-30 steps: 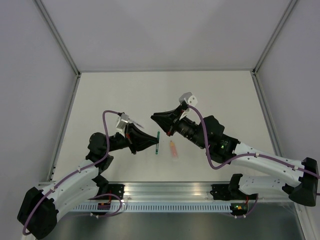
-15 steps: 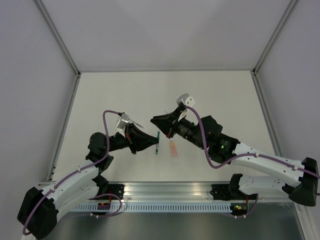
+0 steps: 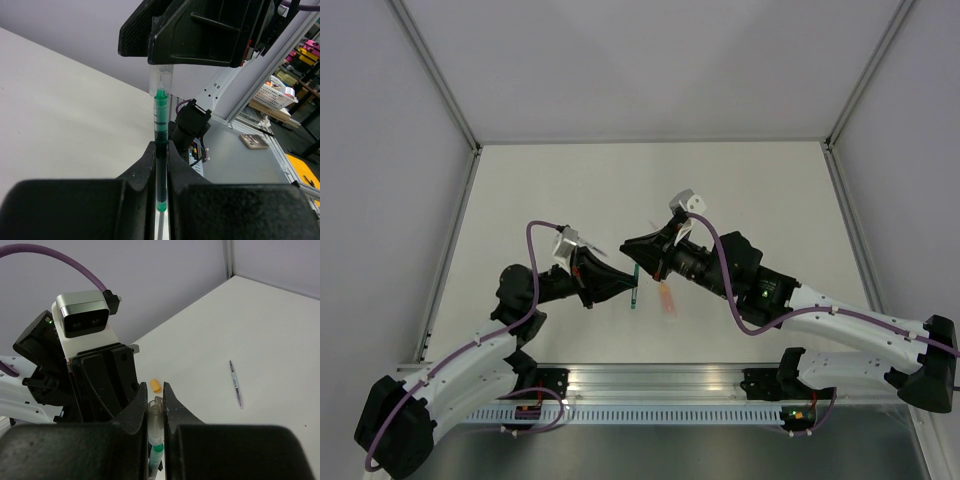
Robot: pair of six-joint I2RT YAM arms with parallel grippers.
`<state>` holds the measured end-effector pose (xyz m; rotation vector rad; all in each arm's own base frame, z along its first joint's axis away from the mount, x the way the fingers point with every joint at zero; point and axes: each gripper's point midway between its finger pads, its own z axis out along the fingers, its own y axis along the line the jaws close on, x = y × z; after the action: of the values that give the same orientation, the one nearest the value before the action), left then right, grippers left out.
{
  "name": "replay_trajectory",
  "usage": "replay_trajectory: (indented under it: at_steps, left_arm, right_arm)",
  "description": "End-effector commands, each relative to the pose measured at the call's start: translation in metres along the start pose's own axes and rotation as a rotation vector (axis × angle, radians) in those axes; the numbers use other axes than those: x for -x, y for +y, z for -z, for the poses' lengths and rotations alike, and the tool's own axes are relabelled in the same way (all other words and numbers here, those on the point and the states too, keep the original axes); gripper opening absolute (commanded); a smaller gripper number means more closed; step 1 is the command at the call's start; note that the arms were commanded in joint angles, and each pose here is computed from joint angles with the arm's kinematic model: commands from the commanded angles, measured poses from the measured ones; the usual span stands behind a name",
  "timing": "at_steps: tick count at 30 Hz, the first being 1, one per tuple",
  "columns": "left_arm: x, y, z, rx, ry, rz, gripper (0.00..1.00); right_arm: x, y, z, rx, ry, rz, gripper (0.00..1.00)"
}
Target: Insert the pens into the pen caps
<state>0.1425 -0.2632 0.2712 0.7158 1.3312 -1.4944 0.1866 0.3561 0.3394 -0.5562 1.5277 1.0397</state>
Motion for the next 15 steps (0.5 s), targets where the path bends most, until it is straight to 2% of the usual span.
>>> replay_trajectory:
  at_steps: [1,15]
  left_arm:
    - [0.010,-0.003,0.000,-0.002,-0.041,-0.060,0.02]
    - [0.016,-0.004,0.001,0.010,-0.060,-0.080,0.02]
  right_arm:
    - [0.008,0.008,0.004,0.035,-0.024,-0.028,0.00]
    - [-0.004,0.009,0.003,0.043,0.019,-0.055,0.00]
